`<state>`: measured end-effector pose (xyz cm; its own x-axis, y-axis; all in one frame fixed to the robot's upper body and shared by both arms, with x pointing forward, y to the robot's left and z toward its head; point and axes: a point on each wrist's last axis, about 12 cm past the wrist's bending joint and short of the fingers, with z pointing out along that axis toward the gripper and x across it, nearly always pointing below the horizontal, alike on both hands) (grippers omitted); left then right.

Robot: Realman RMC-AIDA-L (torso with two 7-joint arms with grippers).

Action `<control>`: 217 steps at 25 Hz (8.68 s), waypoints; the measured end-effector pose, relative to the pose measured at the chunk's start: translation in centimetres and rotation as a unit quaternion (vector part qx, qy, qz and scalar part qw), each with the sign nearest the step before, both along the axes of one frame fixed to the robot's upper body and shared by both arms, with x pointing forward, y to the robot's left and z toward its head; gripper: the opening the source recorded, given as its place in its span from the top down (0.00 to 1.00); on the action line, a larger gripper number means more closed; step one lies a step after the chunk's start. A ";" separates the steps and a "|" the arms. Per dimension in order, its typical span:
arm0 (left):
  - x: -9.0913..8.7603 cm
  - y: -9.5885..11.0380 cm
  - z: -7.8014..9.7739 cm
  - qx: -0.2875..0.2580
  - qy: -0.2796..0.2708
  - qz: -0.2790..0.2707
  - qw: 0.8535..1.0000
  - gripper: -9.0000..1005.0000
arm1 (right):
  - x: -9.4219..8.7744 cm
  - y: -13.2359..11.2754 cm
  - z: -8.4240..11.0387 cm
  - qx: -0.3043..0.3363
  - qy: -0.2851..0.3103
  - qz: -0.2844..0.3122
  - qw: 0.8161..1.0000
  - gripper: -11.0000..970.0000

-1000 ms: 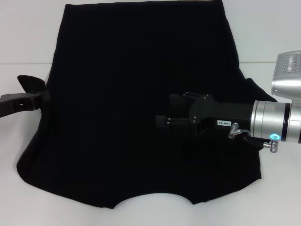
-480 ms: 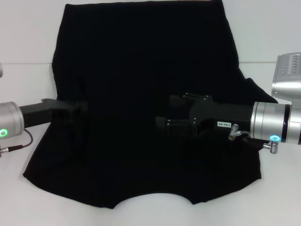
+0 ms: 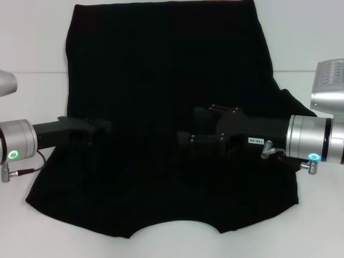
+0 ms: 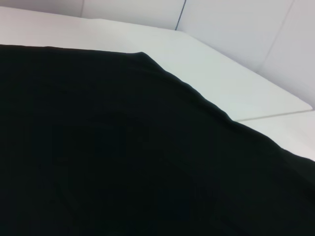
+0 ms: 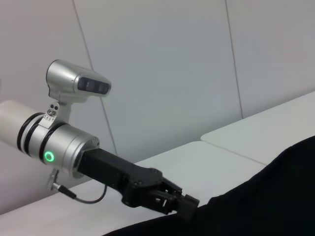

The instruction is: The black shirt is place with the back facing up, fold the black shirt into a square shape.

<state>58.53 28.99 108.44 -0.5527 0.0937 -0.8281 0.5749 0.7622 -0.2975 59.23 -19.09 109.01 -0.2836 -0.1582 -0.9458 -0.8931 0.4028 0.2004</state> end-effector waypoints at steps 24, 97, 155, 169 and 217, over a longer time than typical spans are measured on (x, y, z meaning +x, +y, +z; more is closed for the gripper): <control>-5.2 -5.6 0.0 -0.107 -0.101 -0.275 0.950 0.12 | 2.5 -11.2 2.6 0.001 0.256 -0.224 0.941 0.06; -5.0 -7.1 -0.9 -0.061 -0.111 -0.302 0.945 0.04 | 0.8 -16.4 -1.5 -0.053 0.321 -0.390 0.861 0.97; -4.7 -7.1 -0.7 -0.057 -0.113 -0.302 0.945 0.04 | -2.1 -18.2 -4.1 -0.001 0.296 -0.445 0.845 0.95; -4.7 -7.2 -0.7 -0.060 -0.112 -0.303 0.944 0.04 | -0.1 -16.6 -2.8 0.010 0.282 -0.426 0.860 0.90; -4.9 0.1 -0.4 -0.120 -0.047 -0.108 0.986 0.04 | -0.8 -5.7 0.3 0.100 0.191 -0.130 0.968 0.17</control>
